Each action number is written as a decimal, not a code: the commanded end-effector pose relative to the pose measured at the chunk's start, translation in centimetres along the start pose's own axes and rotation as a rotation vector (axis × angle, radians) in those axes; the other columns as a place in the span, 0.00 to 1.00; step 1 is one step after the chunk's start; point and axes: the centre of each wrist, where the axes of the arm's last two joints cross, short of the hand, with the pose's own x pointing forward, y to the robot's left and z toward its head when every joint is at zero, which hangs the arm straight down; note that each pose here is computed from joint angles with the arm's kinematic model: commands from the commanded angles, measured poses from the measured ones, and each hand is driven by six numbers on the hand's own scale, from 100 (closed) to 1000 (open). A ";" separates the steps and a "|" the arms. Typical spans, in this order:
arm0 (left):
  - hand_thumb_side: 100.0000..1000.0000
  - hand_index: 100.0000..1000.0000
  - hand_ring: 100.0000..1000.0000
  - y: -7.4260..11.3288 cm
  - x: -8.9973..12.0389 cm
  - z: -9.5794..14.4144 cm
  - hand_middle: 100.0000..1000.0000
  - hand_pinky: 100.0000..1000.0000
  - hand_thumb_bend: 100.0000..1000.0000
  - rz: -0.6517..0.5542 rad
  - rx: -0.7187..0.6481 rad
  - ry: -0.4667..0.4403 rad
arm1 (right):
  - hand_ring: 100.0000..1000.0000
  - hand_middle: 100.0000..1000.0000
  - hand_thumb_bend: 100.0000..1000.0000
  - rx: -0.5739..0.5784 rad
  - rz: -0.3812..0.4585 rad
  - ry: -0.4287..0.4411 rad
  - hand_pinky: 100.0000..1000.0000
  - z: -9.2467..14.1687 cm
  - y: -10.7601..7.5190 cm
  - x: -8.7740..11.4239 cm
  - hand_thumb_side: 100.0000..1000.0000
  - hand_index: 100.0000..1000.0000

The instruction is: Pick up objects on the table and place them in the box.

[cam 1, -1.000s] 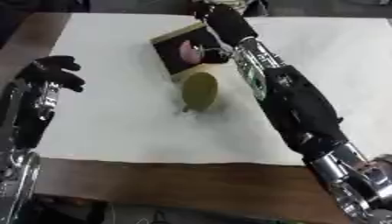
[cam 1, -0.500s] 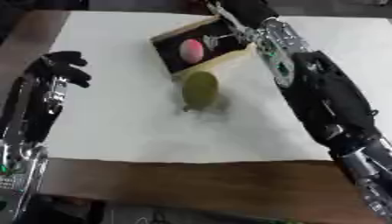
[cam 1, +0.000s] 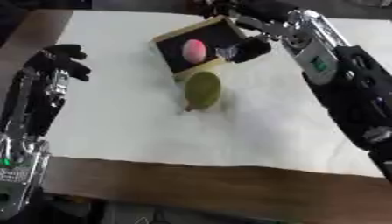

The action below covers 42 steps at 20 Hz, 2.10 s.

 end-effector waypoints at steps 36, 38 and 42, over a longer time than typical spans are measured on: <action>0.67 0.72 0.52 0.7 0.6 -0.3 0.56 0.50 0.00 -0.030 0.012 -0.023 | 0.84 0.83 0.00 0.285 -0.046 0.058 0.86 -0.2 8.3 -0.9 0.27 0.86; 0.67 0.72 0.52 0.7 0.6 -0.3 0.56 0.50 0.00 -0.030 0.012 -0.023 | 0.83 0.81 0.00 0.271 -0.030 0.061 0.86 -0.2 8.1 -1.0 0.15 0.80; 0.67 0.72 0.51 0.7 0.6 -0.3 0.56 0.50 0.00 -0.031 0.013 -0.022 | 0.80 0.76 0.00 0.203 0.003 0.071 0.84 -0.2 7.4 -1.0 0.15 0.58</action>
